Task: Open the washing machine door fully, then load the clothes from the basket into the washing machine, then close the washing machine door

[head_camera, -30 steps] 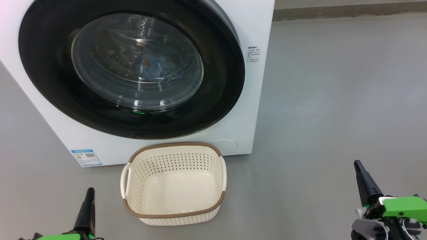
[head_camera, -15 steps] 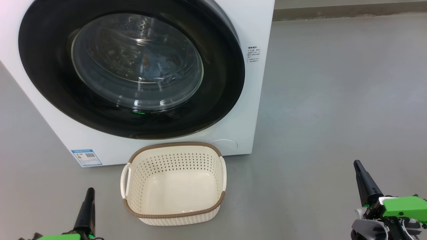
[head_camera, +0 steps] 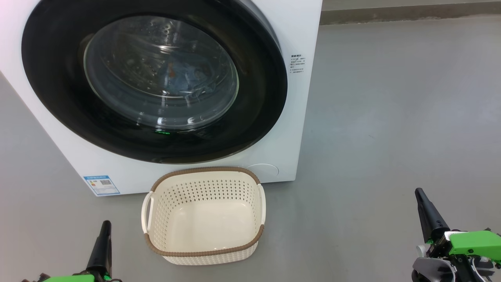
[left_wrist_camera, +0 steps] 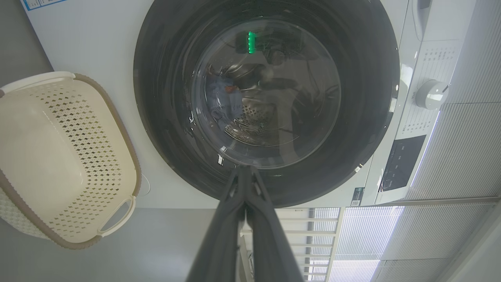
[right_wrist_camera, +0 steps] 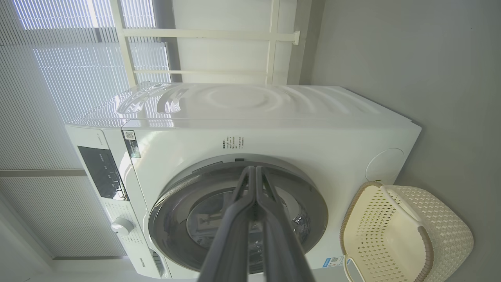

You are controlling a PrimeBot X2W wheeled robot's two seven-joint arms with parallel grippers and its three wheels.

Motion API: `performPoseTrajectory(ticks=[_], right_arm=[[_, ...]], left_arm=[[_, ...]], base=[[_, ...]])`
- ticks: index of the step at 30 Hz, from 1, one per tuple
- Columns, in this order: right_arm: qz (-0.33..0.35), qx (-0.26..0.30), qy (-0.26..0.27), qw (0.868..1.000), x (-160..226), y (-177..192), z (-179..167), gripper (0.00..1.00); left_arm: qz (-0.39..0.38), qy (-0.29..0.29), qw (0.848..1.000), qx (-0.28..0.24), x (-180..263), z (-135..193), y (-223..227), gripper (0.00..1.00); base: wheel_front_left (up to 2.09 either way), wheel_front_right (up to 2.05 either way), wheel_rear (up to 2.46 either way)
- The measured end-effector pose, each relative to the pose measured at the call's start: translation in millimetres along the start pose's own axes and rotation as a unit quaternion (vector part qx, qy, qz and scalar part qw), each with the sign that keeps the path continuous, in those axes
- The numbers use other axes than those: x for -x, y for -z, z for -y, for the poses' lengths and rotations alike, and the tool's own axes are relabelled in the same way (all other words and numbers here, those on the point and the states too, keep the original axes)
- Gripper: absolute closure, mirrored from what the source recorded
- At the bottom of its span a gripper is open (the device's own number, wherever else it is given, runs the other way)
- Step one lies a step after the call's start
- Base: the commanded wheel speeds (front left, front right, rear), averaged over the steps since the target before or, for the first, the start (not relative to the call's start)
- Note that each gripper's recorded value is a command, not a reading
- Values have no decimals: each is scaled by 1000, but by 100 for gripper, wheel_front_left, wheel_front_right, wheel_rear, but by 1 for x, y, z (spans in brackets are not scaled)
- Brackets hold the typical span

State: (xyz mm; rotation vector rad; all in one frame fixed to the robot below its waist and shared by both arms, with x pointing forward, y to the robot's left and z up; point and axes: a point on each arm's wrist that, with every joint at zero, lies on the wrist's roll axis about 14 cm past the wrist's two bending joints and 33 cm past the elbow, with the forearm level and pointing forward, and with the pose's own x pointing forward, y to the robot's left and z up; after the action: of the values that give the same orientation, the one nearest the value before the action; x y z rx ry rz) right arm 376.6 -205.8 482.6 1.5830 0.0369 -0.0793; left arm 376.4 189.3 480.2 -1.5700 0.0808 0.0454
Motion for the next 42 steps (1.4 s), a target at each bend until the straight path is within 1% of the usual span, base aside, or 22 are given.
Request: performPoseTrajectory(ticks=[42], right_arm=[[0, 0, 0, 1000, 0, 0, 0, 100]], left_arm=[[0, 0, 1000, 0, 0, 0, 0, 100]], base=[[0, 0, 0]])
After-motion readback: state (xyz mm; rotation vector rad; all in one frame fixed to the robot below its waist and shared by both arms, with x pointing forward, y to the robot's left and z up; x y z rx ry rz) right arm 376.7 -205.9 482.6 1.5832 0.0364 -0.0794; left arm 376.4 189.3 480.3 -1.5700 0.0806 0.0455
